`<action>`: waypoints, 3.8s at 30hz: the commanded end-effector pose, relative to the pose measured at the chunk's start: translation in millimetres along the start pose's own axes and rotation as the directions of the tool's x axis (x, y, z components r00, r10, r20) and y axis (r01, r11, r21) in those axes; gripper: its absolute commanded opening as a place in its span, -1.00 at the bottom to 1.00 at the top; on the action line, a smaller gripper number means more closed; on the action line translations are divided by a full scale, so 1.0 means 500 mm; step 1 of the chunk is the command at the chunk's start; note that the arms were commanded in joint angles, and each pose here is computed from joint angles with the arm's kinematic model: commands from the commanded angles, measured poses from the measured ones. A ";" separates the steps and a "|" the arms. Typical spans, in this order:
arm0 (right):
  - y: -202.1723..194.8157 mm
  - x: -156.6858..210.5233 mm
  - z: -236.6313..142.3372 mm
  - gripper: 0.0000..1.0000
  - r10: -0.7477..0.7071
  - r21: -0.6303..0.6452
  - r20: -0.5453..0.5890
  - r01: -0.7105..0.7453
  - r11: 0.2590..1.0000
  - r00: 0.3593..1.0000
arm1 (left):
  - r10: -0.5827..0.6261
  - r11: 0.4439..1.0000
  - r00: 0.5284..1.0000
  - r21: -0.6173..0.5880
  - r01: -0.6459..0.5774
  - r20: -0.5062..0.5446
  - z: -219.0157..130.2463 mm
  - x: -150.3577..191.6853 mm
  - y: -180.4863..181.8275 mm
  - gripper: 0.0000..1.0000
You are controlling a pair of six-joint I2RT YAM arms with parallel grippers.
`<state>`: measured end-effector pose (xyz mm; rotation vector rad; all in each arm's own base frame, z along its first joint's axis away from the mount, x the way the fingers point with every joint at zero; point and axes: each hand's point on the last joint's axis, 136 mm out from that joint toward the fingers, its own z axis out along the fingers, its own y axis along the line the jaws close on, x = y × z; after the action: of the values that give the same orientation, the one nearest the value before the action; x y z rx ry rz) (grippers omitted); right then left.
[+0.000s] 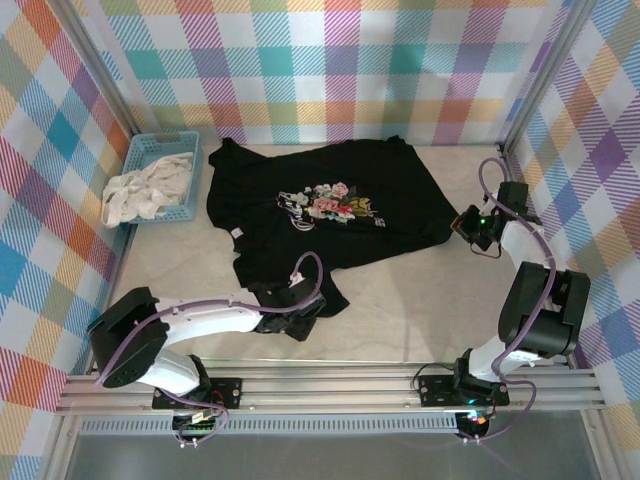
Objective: Fold the inside-out t-shirt
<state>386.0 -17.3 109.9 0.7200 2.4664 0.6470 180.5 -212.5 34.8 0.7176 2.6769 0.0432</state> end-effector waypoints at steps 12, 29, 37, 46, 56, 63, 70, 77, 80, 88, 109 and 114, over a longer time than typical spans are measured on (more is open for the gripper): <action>0.014 0.006 0.003 -0.93 -0.038 -0.032 -0.009 0.038 0.999 0.999 | -0.076 0.956 0.997 0.284 0.079 -0.022 -0.081 -0.045 -0.049 -0.85; 0.014 0.007 0.011 -0.92 -0.037 -0.039 -0.021 0.036 0.999 0.999 | -0.442 0.856 0.896 0.326 0.402 0.054 -0.048 -0.211 0.119 -0.94; 0.017 0.012 0.020 -0.91 -0.028 -0.060 -0.039 0.026 0.998 0.999 | -0.518 0.841 0.853 0.215 0.496 0.061 0.072 -0.292 0.213 -0.38; 0.018 0.013 0.022 -0.91 -0.032 -0.059 -0.041 0.029 0.998 0.999 | -0.479 0.877 0.858 0.118 0.465 0.185 -0.041 -0.215 0.208 0.13; 0.021 0.016 0.027 -0.91 -0.037 -0.059 -0.050 0.034 0.998 0.998 | -0.521 0.825 0.853 0.248 0.507 -0.010 0.002 -0.116 0.098 0.18; 0.021 0.017 0.024 -0.91 -0.042 -0.057 -0.048 0.039 0.998 0.998 | -0.507 0.831 0.861 0.254 0.495 -0.018 0.032 -0.127 0.087 0.14; 0.020 0.017 0.025 -0.91 -0.042 -0.054 -0.050 0.040 0.998 0.998 | -0.505 0.831 0.863 0.257 0.494 -0.027 0.046 -0.132 0.081 -0.14; 0.018 0.018 0.027 -0.91 -0.042 -0.050 -0.053 0.039 0.998 0.998 | -0.508 0.831 0.861 0.255 0.494 -0.014 0.046 -0.133 0.085 -0.38; 0.017 0.018 0.026 -0.91 -0.043 -0.048 -0.052 0.041 0.998 0.998 | -0.508 0.832 0.861 0.258 0.492 -0.003 0.042 -0.138 0.086 -0.47; 0.017 0.019 0.027 -0.92 -0.043 -0.048 -0.055 0.041 0.998 0.998 | -0.508 0.840 0.861 0.245 0.484 0.038 0.024 -0.144 0.100 -0.81; 0.236 -0.064 -0.374 -1.00 -0.264 -0.123 0.492 0.366 0.922 0.830 | -0.439 0.850 0.427 0.212 0.482 0.791 -0.668 -0.251 0.384 -1.00; 0.290 -0.022 -0.588 -1.00 -0.319 -0.033 0.695 0.473 0.881 0.644 | -0.437 0.848 0.201 0.326 0.418 0.877 -0.887 -0.205 0.410 -1.00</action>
<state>319.2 -2.2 364.5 0.2966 1.8795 0.4879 232.9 -84.8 463.5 -0.0971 1.7024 -0.4423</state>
